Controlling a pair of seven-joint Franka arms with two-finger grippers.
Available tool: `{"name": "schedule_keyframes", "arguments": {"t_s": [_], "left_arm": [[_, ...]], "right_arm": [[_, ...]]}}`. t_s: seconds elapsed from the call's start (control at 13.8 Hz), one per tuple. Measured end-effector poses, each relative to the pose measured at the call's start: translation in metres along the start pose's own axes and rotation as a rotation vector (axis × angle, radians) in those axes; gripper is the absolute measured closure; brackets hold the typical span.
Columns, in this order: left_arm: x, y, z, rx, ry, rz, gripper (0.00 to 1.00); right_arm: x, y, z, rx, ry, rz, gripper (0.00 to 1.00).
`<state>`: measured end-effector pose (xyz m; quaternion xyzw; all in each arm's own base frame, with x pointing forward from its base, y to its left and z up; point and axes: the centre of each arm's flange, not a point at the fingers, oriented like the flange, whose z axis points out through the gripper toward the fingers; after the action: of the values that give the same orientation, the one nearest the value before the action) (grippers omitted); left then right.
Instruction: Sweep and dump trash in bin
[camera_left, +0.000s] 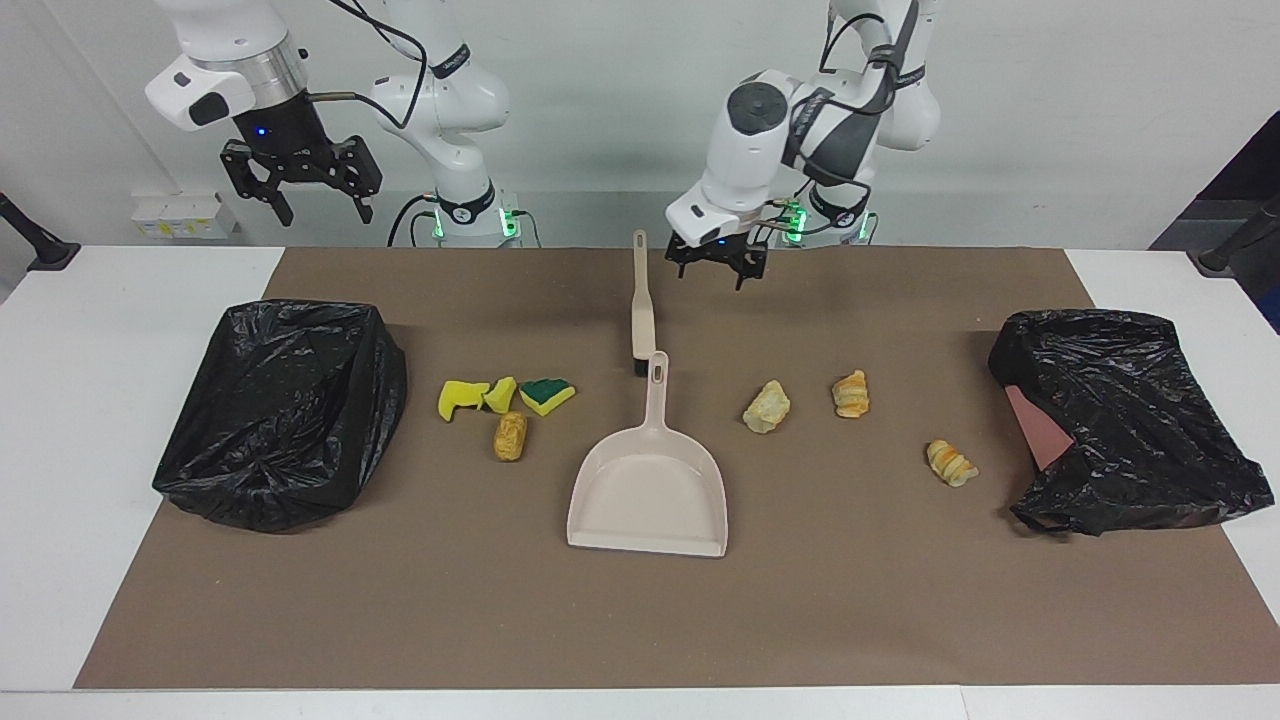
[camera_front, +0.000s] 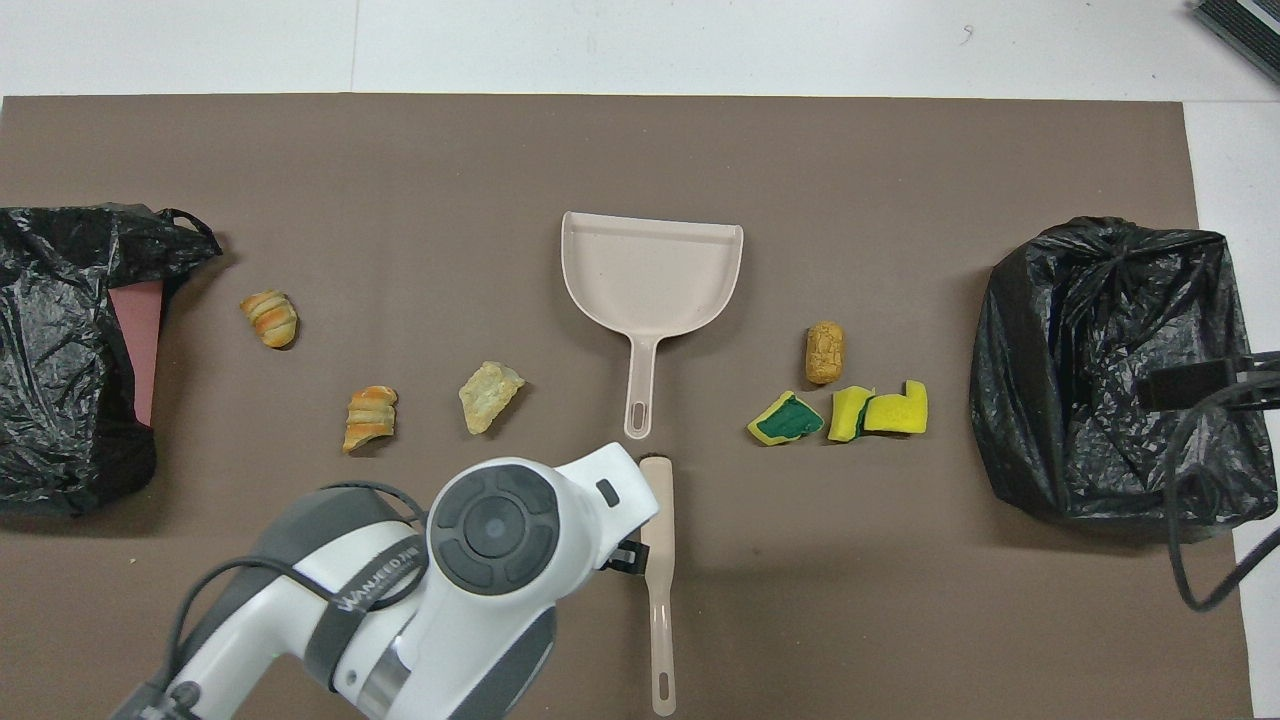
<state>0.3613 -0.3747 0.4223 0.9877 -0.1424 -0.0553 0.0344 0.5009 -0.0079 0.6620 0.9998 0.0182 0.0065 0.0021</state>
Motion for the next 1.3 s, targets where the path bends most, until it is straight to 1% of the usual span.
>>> {"name": "schedule_keyframes", "arguments": {"t_s": [0.22, 0.36, 0.51, 0.87, 0.94, 1.01, 1.16, 1.23, 1.3], "left_arm": [[-0.021, 0.039, 0.035, 0.000, 0.014, 0.014, 0.00], [-0.028, 0.057, 0.053, -0.006, 0.022, 0.024, 0.00], [-0.033, 0.069, 0.067, -0.009, 0.011, 0.033, 0.00], [-0.054, 0.097, 0.093, 0.013, -0.024, 0.025, 0.00], [-0.054, 0.098, 0.096, 0.014, -0.025, 0.010, 0.11], [-0.053, 0.097, 0.097, 0.014, -0.025, -0.006, 0.26], [-0.052, 0.096, 0.097, 0.014, -0.025, -0.022, 0.47], [-0.051, 0.095, 0.097, 0.015, -0.025, -0.027, 0.62], [-0.050, 0.093, 0.097, 0.015, -0.027, -0.034, 0.74]], "right_arm": [[0.000, 0.000, 0.000, 0.000, 0.000, 0.000, 0.00], [0.000, 0.000, 0.000, 0.000, 0.000, 0.000, 0.00], [0.000, 0.000, 0.000, 0.000, 0.000, 0.000, 0.00], [0.000, 0.000, 0.000, 0.000, -0.001, 0.000, 0.00], [0.000, 0.000, 0.000, 0.000, -0.001, 0.000, 0.00], [0.000, 0.000, 0.000, 0.000, -0.001, 0.000, 0.00], [0.000, 0.000, 0.000, 0.000, -0.001, 0.000, 0.00], [0.000, 0.000, 0.000, 0.000, -0.001, 0.000, 0.00], [0.000, 0.000, 0.000, 0.000, -0.001, 0.000, 0.00]]}}
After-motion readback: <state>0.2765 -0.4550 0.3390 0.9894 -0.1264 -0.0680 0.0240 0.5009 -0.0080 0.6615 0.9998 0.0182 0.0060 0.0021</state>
